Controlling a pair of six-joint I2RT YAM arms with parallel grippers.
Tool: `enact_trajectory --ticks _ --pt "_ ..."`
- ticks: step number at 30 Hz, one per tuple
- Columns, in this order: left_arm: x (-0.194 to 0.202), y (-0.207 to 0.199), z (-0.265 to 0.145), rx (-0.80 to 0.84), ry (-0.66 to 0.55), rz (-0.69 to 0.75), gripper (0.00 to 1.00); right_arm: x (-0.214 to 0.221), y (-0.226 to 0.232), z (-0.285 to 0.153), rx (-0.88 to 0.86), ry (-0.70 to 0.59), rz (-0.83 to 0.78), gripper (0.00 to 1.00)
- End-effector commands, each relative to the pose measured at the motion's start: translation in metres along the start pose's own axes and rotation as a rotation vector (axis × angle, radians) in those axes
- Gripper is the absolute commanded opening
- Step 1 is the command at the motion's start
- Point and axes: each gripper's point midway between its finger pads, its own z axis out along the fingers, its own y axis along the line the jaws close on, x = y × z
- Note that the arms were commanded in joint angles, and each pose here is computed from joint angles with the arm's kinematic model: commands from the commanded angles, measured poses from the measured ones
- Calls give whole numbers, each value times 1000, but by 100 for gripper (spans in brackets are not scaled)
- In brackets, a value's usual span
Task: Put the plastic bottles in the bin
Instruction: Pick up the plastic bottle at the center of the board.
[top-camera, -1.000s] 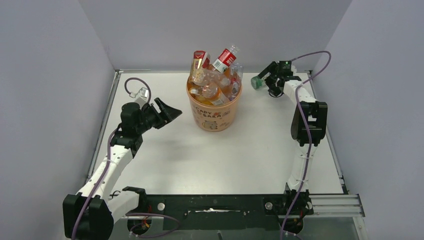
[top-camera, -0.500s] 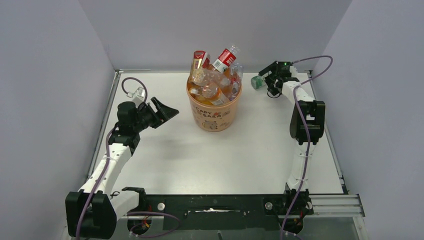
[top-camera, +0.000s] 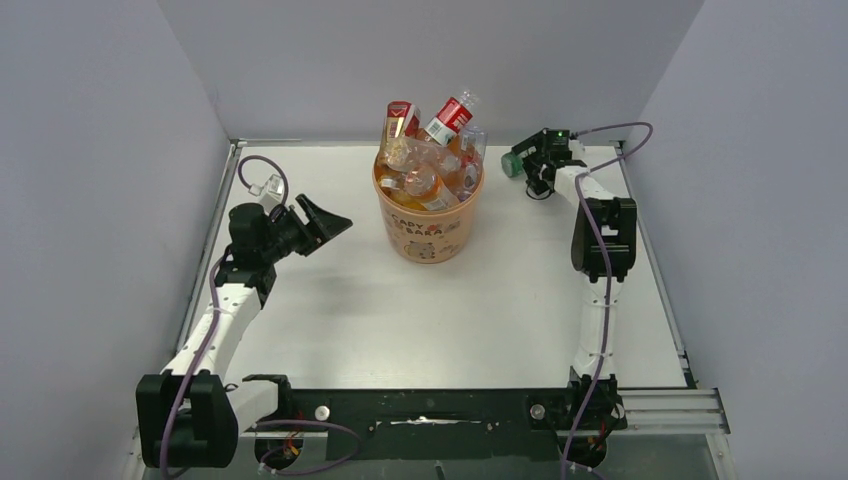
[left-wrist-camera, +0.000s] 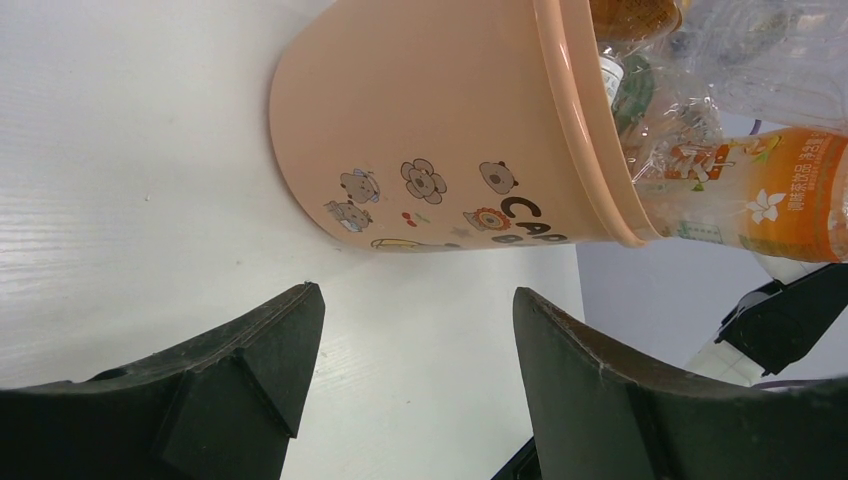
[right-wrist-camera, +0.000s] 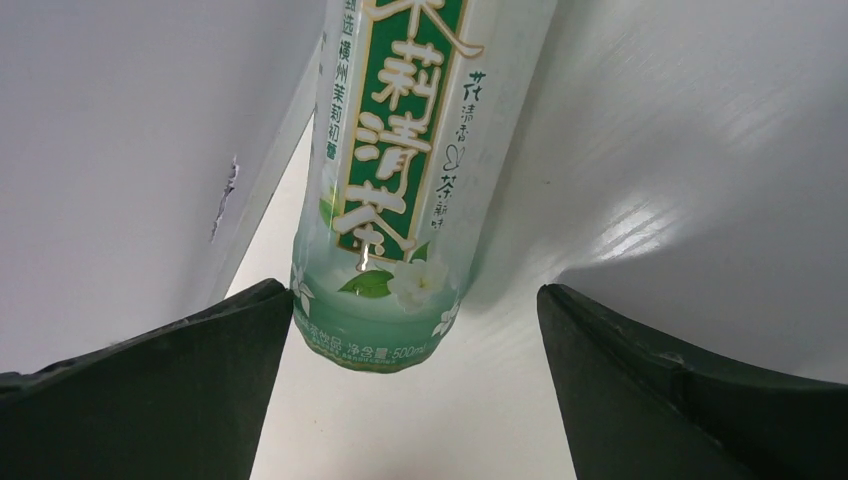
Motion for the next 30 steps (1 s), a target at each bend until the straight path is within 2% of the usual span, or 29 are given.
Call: enact_trajectory --ticks 1,9,11,16,23,30 --pt "-10 -9 1 65 -24 55 69 -15 22 -1 -41 -53 14 98" --pt "-11 -6 3 67 -22 47 68 -11 11 16 -25 -38 37 98" --pt "-11 -5 3 67 -20 45 68 -9 7 21 -25 -26 53 94" --pt "-10 -6 2 70 -21 40 68 -5 3 26 -43 -4 74 75" --pt "-10 -11 -1 81 -24 30 68 0 3 5 -80 8 68 48" --pt "-11 -25 -13 105 -38 33 68 12 -1 -50 -135 3 38 45"
